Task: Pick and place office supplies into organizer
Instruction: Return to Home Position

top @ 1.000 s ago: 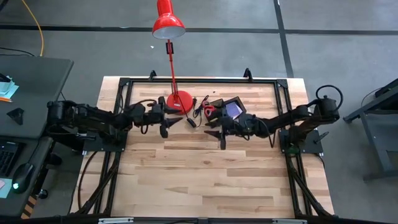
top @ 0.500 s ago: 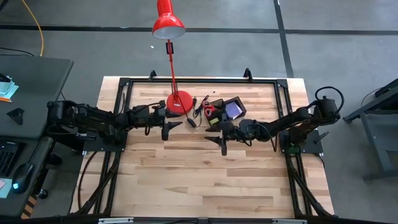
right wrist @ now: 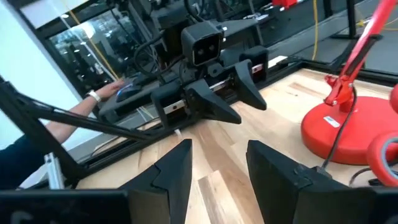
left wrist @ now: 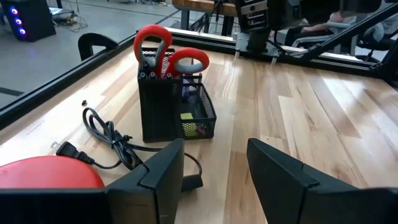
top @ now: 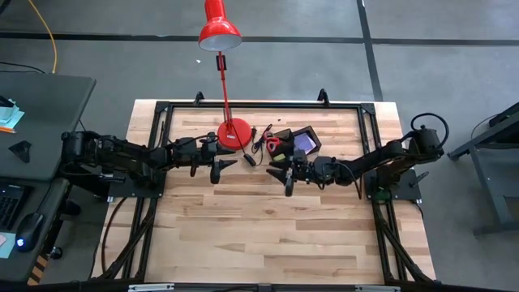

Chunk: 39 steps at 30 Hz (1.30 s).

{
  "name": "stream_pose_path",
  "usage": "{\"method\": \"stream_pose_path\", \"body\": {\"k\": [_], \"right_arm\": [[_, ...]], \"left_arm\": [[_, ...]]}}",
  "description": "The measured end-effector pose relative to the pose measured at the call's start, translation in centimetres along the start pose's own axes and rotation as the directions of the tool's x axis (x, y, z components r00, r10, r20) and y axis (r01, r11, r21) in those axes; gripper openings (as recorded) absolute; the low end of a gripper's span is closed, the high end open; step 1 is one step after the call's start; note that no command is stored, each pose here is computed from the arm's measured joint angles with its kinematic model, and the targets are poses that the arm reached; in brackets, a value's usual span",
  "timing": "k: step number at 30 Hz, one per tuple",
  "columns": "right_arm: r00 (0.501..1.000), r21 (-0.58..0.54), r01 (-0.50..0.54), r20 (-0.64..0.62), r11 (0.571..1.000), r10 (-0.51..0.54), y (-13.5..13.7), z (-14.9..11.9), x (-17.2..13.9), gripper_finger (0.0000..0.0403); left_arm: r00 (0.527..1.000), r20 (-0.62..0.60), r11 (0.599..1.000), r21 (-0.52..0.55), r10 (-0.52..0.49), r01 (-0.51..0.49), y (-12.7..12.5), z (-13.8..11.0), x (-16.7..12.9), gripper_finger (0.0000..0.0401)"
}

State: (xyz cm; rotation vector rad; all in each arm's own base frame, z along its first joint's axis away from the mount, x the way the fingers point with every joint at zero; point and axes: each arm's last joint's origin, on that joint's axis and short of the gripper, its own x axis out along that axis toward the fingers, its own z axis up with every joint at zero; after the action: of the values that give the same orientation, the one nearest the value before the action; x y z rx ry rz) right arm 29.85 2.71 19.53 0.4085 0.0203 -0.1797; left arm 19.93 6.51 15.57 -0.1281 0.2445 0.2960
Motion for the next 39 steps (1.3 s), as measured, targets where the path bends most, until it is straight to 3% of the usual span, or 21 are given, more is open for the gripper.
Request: {"method": "stream_pose_path", "body": {"k": [6, 14, 27, 31, 35, 39], "right_arm": [[0.998, -0.010, 0.055, 0.016, 0.998, -0.055, -0.1, 0.0, 0.0, 0.0144], [0.998, -0.030, 0.050, 0.035, 0.998, -0.049, -0.1, 0.2, 0.0, 0.0144], [0.997, -0.042, -0.054, 0.044, 0.998, 0.056, 0.6, 0.4, -0.1, 0.0144], [0.986, -0.043, -0.168, -0.018, 0.985, 0.167, 1.4, -0.1, -0.3, 0.0144], [0.935, -0.034, -0.343, -0.113, 0.939, 0.337, 2.9, -0.9, -0.9, 0.0144], [0.903, -0.025, -0.413, -0.143, 0.910, 0.406, 4.4, -1.6, -1.6, 0.0144]], "left_arm": [[1.000, 0.000, 1.000, 0.000, 0.000, 0.000, 0.0, 0.0, 0.0, 0.0168], [1.000, -0.007, 1.000, 0.000, -0.004, 0.004, 0.0, -0.1, 0.0, 0.0168], [1.000, -0.007, 1.000, 0.000, -0.006, 0.006, 0.0, -0.1, 0.0, 0.0168], [1.000, -0.007, 1.000, 0.000, -0.006, 0.006, 0.0, -0.1, 0.0, 0.0168], [1.000, -0.007, 1.000, 0.000, -0.006, 0.006, 0.0, -0.1, 0.0, 0.0168], [1.000, -0.007, 1.000, 0.000, -0.006, 0.006, 0.0, -0.1, 0.0, 0.0168]]}}
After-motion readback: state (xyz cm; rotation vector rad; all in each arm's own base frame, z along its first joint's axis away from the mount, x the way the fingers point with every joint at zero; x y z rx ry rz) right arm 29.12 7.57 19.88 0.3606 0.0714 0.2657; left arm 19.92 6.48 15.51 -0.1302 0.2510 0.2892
